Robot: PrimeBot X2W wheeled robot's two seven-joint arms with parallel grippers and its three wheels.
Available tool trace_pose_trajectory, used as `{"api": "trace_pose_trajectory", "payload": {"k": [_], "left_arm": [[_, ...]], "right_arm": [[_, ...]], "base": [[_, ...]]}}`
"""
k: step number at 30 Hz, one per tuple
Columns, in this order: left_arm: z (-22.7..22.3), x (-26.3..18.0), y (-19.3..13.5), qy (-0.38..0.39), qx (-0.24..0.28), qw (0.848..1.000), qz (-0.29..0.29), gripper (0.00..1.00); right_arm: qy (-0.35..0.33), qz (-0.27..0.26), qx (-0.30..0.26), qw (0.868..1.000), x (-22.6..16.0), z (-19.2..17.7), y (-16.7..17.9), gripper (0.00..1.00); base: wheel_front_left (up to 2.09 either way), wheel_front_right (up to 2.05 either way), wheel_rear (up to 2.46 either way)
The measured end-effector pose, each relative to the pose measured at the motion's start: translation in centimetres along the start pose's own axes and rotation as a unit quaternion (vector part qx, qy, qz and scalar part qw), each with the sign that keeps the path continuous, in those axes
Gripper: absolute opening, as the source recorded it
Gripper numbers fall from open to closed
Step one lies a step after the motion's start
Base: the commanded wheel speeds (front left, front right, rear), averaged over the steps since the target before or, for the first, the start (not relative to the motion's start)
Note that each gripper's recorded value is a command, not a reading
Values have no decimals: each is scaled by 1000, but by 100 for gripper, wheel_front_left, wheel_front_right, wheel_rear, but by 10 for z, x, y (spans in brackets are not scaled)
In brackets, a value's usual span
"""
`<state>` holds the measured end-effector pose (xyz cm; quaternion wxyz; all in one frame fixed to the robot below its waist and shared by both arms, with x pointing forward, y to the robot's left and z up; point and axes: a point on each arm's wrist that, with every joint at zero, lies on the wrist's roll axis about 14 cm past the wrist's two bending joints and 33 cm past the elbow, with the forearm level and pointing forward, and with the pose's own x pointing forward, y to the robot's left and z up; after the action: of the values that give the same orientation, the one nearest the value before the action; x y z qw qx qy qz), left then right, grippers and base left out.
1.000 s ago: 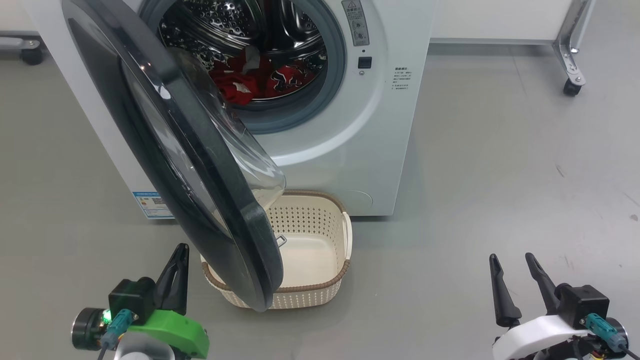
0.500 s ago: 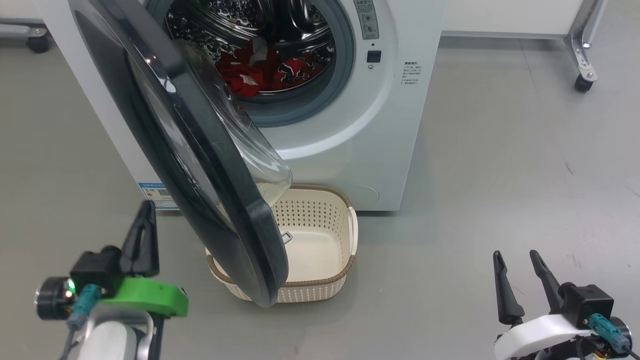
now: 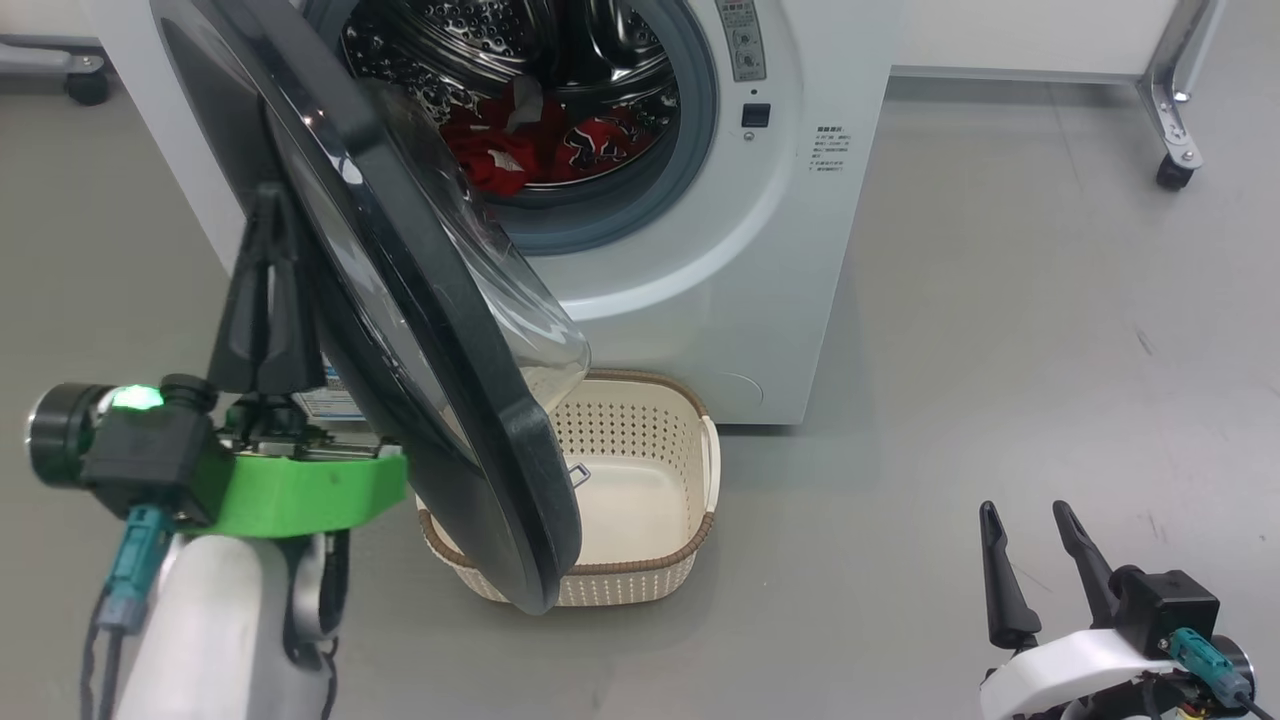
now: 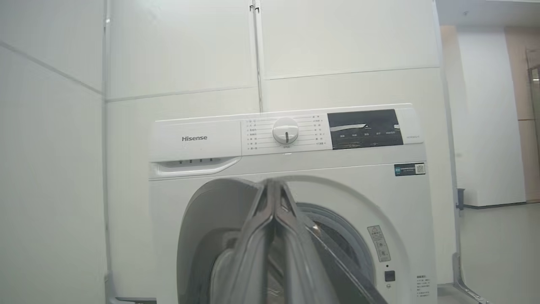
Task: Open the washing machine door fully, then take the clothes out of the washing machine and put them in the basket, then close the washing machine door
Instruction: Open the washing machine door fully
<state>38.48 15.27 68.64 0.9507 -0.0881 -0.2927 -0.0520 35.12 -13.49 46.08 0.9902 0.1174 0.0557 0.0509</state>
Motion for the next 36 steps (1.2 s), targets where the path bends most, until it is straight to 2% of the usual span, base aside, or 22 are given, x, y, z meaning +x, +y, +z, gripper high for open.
{"api": "trace_pose_trajectory", "payload": {"k": [5, 7, 13, 20, 24, 36], "left_arm": [[12, 3, -52, -15, -34, 996, -85, 0], [13, 3, -62, -13, -42, 994, -103, 0], [16, -10, -117, 10, -92, 977, -193, 0], [-7, -39, -163, 91, -141, 952, -254, 0], [-36, -56, -169, 154, -154, 942, -254, 0], [-99, -72, -132, 261, -122, 944, -163, 0]], "right_arm": [[0, -1, -1, 1000, -1, 0, 0, 100], [0, -1, -2, 1000, -1, 0, 0, 100], [4, -1, 2, 1000, -2, -3, 0, 100], [8, 1, 4, 1000, -2, -6, 2, 100], [15, 2, 8, 1000, 0, -10, 3, 100], [22, -2, 14, 1000, 5, -16, 1, 100]], "base": [[0, 0, 0], [0, 0, 0], [0, 0, 0], [0, 0, 0], [0, 0, 0], [0, 0, 0]]}}
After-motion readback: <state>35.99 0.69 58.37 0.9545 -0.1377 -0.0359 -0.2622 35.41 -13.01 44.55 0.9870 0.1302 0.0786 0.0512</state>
